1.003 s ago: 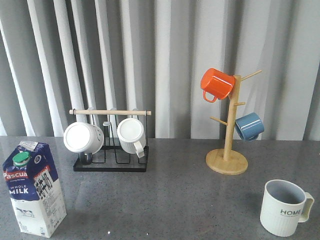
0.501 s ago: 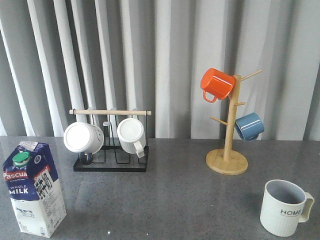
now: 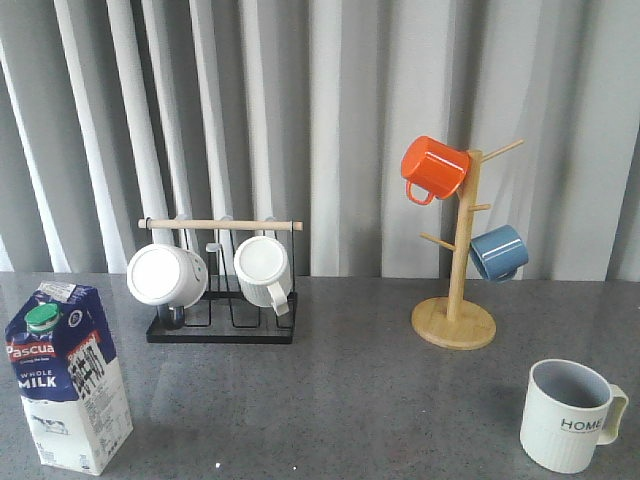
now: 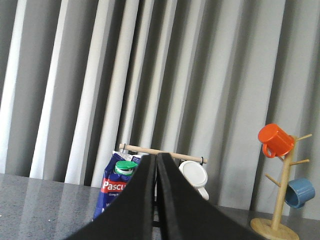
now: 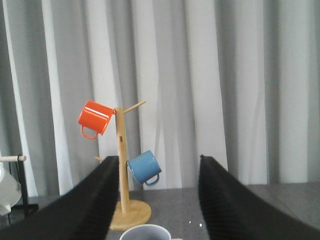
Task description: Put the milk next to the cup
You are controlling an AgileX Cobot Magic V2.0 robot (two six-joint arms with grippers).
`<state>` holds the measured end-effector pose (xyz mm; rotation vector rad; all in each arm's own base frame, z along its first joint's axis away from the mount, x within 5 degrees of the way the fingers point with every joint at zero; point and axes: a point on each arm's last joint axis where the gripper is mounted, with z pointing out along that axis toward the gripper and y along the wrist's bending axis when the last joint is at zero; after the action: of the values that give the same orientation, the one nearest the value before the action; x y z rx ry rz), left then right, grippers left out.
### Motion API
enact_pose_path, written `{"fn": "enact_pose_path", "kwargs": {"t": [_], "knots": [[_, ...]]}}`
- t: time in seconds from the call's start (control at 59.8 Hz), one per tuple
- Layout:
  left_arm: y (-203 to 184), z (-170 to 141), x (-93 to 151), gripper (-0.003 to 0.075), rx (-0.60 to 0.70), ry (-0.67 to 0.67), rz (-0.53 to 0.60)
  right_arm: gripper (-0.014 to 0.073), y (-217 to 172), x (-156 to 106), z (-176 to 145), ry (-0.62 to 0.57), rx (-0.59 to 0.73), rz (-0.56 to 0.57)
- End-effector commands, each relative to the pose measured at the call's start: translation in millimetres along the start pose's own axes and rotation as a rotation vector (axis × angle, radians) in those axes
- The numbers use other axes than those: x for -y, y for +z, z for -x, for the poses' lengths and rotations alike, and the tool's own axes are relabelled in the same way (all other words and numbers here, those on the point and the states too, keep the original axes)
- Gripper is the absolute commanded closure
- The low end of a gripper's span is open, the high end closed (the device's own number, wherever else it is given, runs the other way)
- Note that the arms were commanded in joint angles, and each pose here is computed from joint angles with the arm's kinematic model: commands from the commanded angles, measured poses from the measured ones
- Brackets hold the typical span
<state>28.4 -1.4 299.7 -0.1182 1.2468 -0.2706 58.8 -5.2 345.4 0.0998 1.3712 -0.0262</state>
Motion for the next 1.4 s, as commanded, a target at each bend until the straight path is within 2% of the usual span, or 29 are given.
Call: {"fn": "enact_pose_path", "kwargs": {"t": [0.0, 0.1, 0.234, 0.301, 0.401, 0.535, 0.702, 0.852, 0.919, 1.003, 1.103, 1.17, 1.387], "knots": [[-8.1, 35.5, 8.4, 0.0714, 0.068, -0.013, -0.009, 0.0064, 13.0, -0.9, 23.0, 0.009, -0.011, -0.007], [-13.8, 56.6, 13.7, 0.0713, 0.124, -0.018, -0.023, -0.0001, 21.5, -1.3, 30.0, 0.011, -0.013, -0.007], [-16.7, 68.2, 17.3, 0.0713, 0.211, -0.021, -0.054, 0.0011, 24.0, -1.6, 35.6, 0.072, 0.055, 0.000], [-16.1, 69.0, 17.6, 0.0713, 0.219, -0.021, -0.057, 0.0022, 27.7, -1.7, 36.6, 0.050, 0.038, -0.002], [-6.6, 65.2, 16.3, 0.0710, 0.141, -0.030, -0.034, 0.0030, 41.9, -1.4, 43.4, -0.013, -0.028, -0.012], [16.8, 63.3, 15.2, 0.0687, -0.025, -0.026, 0.015, 0.0031, 67.4, 0.3, 71.4, -0.118, -0.129, -0.046], [42.5, 69.8, 16.6, 0.0587, -0.142, 0.027, 0.047, 0.0032, 100.5, 6.9, 87.4, -0.218, -0.312, -0.112], [58.0, 70.0, 16.0, 0.0400, -0.262, 0.031, 0.085, 0.0032, 120.0, 11.2, 79.6, -0.244, -0.470, -0.142], [63.1, 66.7, 15.1, 0.0321, -0.295, 0.031, 0.094, 0.0032, 126.5, 11.8, 73.0, -0.245, -0.508, -0.143], [65.6, 65.2, 14.8, 0.0263, -0.296, 0.029, 0.093, 0.0032, 131.6, 11.8, 69.7, -0.243, -0.517, -0.140], [66.2, 67.0, 15.5, 0.0248, -0.275, 0.030, 0.086, 0.0032, 132.6, 9.7, 68.2, -0.200, -0.522, -0.126], [66.5, 68.0, 15.8, 0.0248, -0.264, 0.030, 0.083, 0.0032, 134.5, 9.8, 66.5, -0.214, -0.530, -0.121], [66.7, 68.4, 16.0, 0.0248, -0.259, 0.030, 0.081, 0.0043, 162.5, 12.9, 33.0, -0.256, -0.701, -0.113]]}}
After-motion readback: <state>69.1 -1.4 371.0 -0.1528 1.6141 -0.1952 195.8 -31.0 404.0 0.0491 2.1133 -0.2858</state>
